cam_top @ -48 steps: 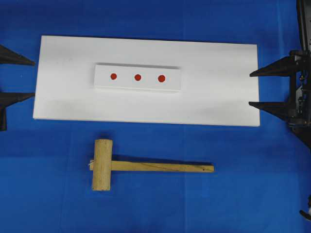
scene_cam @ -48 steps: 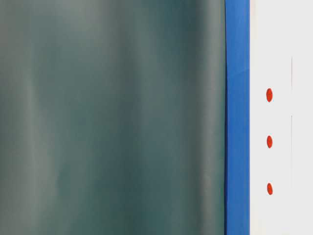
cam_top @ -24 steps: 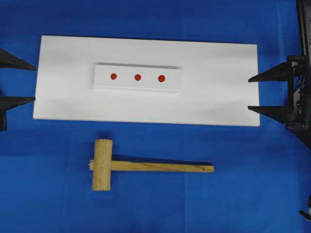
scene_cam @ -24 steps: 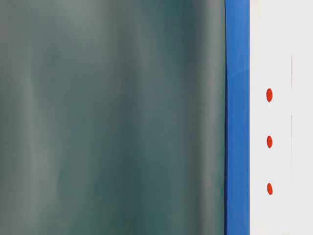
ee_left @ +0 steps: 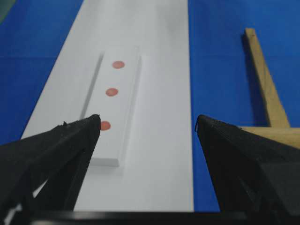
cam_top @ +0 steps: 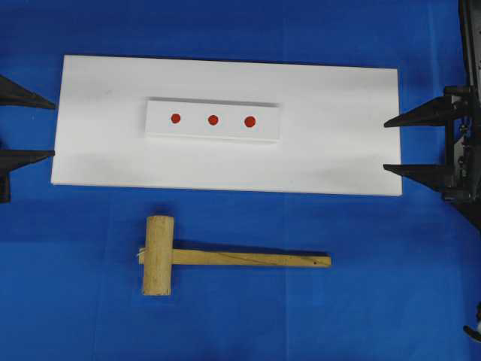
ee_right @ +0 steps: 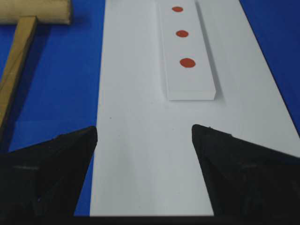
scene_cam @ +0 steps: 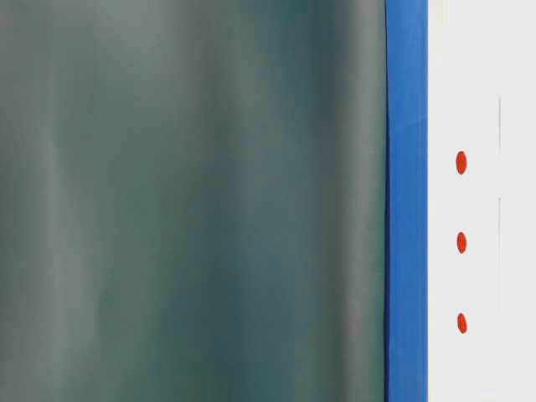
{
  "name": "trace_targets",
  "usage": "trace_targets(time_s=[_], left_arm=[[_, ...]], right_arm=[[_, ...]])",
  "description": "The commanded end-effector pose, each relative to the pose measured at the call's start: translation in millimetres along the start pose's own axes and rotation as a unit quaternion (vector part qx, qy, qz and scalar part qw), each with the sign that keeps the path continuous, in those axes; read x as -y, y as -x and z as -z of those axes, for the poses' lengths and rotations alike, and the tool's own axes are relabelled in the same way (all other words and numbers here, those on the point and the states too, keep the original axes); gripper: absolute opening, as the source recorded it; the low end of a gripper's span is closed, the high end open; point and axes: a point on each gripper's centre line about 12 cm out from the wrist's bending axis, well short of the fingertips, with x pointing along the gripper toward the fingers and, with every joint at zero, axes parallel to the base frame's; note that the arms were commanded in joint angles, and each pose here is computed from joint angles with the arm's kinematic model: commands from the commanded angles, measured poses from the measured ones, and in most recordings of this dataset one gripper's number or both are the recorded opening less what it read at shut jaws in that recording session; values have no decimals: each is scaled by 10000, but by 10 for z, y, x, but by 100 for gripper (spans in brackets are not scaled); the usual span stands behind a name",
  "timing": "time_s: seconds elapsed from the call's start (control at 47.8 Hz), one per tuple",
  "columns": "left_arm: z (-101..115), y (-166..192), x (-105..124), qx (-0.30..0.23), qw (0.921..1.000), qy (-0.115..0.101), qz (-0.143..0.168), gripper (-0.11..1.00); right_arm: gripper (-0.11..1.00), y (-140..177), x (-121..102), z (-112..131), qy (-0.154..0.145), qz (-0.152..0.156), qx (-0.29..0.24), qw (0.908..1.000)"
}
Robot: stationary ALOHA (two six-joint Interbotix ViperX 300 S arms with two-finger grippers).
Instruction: Hit the mark with a hammer.
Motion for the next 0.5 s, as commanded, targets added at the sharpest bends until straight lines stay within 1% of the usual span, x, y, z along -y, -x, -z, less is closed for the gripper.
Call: trace_targets(time_s=[0.0,0.481], left_arm=[[-47,-7,2,47,10000,-11,12,81],[-47,-7,2,47,10000,-3,12,81]], right_arm=[[73,-16,-4,-46,-8,17,32,10000],[73,-16,-3,-53,-3,22,41,10000]])
